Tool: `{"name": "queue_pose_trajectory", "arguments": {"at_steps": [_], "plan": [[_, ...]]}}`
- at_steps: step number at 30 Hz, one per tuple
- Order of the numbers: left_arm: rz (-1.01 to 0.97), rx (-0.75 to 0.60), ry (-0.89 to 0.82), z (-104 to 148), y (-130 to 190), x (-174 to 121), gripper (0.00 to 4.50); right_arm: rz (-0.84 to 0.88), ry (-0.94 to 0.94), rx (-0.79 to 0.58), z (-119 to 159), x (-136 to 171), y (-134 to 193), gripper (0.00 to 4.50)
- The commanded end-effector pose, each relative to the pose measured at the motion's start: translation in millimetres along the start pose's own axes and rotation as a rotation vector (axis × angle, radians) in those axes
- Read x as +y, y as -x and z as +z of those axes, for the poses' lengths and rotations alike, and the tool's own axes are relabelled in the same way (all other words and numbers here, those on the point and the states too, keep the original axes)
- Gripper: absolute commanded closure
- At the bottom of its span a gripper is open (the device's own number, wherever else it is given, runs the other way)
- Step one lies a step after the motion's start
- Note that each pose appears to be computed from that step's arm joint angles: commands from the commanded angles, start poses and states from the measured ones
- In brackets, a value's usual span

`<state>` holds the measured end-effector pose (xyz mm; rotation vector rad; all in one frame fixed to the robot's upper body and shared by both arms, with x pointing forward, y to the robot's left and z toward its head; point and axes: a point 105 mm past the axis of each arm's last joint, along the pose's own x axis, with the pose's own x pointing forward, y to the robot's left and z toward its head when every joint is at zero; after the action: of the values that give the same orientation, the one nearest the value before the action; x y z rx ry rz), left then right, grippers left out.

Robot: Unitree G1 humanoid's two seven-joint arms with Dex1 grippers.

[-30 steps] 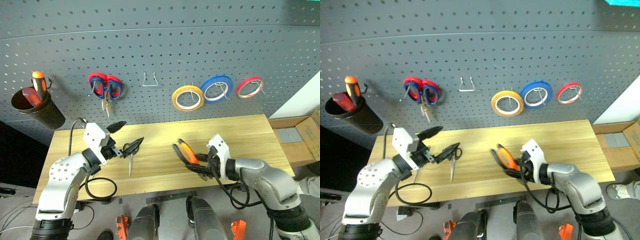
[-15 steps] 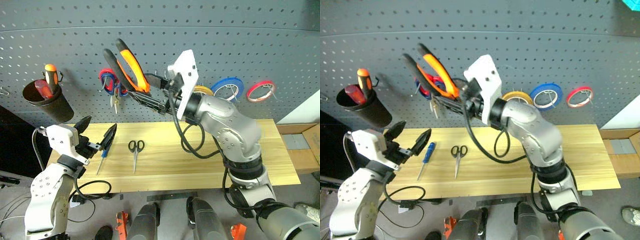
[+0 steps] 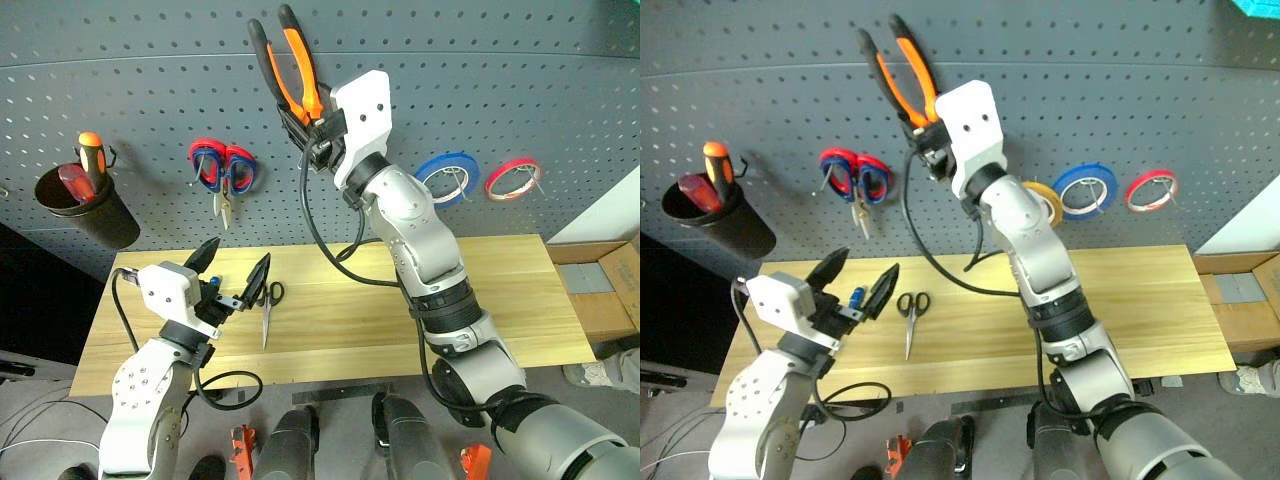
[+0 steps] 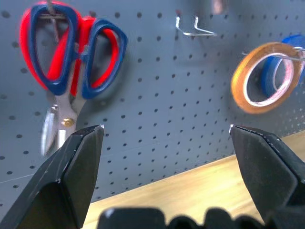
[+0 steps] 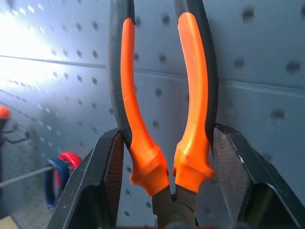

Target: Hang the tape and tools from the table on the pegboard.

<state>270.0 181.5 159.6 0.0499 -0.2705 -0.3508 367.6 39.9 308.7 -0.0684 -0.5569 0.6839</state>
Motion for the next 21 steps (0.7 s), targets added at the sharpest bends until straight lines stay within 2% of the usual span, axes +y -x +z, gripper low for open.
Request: {"name": "queue_pose_trajectory", "arguments": {"at_steps": [1, 7, 21], "plan": [[-0.006, -0.048, -0.019, 10.6, 2.9, -7.9, 0.0, 0.011, 0.015, -0.139, 33.9, 10.2, -10.4, 2.31], [0.017, -0.026, -0.035, 1.4, 8.1, -5.3, 0.0, -0.061, -0.011, -0.136, 19.4, 1.5, -13.4, 2.31], [0.001, -0.014, -0.045, 0.8, 10.1, -6.8, 0.0, -0.051, 0.041, -0.112, -6.2, 13.9, -4.4, 2.31]]}}
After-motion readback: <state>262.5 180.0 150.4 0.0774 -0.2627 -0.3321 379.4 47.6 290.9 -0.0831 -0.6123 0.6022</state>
